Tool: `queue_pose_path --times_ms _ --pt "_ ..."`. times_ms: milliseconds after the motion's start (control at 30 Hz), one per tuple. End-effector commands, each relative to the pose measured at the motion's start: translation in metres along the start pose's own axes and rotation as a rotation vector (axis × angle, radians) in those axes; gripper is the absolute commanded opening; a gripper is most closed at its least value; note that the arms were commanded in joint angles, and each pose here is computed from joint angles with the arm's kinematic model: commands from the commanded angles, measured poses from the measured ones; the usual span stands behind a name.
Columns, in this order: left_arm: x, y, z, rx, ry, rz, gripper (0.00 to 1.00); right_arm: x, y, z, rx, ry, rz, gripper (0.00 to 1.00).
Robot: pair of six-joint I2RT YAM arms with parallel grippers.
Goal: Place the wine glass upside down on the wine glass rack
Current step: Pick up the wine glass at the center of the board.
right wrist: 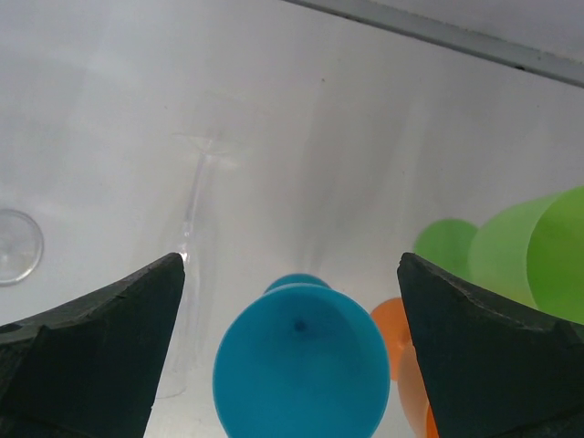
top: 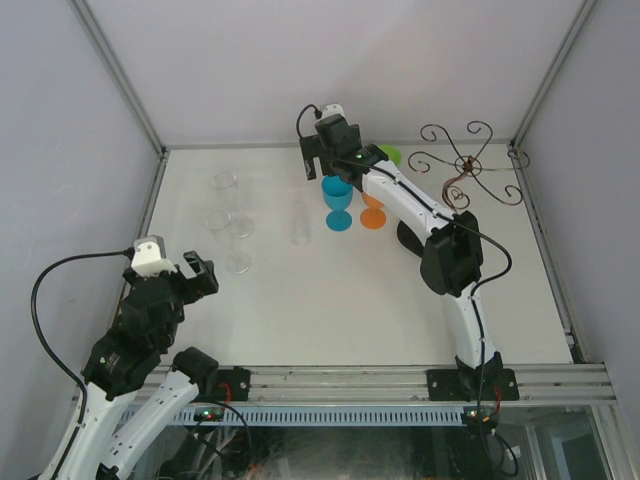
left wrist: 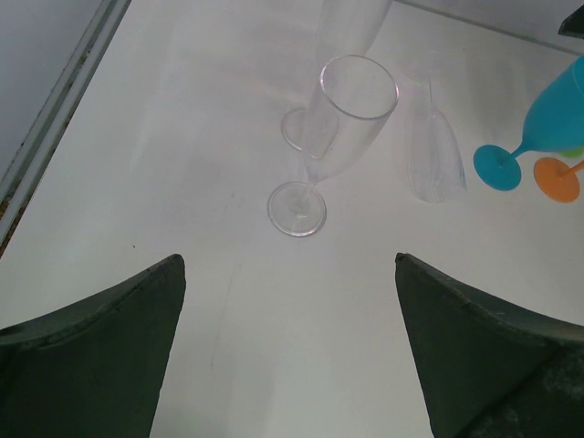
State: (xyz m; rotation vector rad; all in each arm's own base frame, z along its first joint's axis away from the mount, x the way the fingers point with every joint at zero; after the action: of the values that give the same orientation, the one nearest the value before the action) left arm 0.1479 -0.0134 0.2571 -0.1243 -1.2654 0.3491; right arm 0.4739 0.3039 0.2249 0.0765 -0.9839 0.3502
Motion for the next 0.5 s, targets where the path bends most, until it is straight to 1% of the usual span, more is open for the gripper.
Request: queue_pose_path --times_ms 0,467 --pt "0.021 -0.006 0.005 -0.020 -0.055 0.045 1.00 0.006 0.000 0.004 0.002 -0.003 -0.037 1.00" --pt "0.021 -0.007 0.005 -0.023 -0.055 0.045 1.00 -0.015 -0.002 -0.003 -0.005 0.073 -0.042 1.00"
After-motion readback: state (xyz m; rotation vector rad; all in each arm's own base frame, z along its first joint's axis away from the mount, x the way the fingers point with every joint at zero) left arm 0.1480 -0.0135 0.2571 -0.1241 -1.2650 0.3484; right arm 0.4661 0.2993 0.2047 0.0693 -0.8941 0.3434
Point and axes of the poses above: each gripper's point midway between its finger pads, its own z axis back along the fingers, its own y axis along the line the jaws close on, x = y × z, the point moved 4 cm from there along z, back along the fingers, and after that the axes turned 5 degrees about z, right-handed, at the moved point
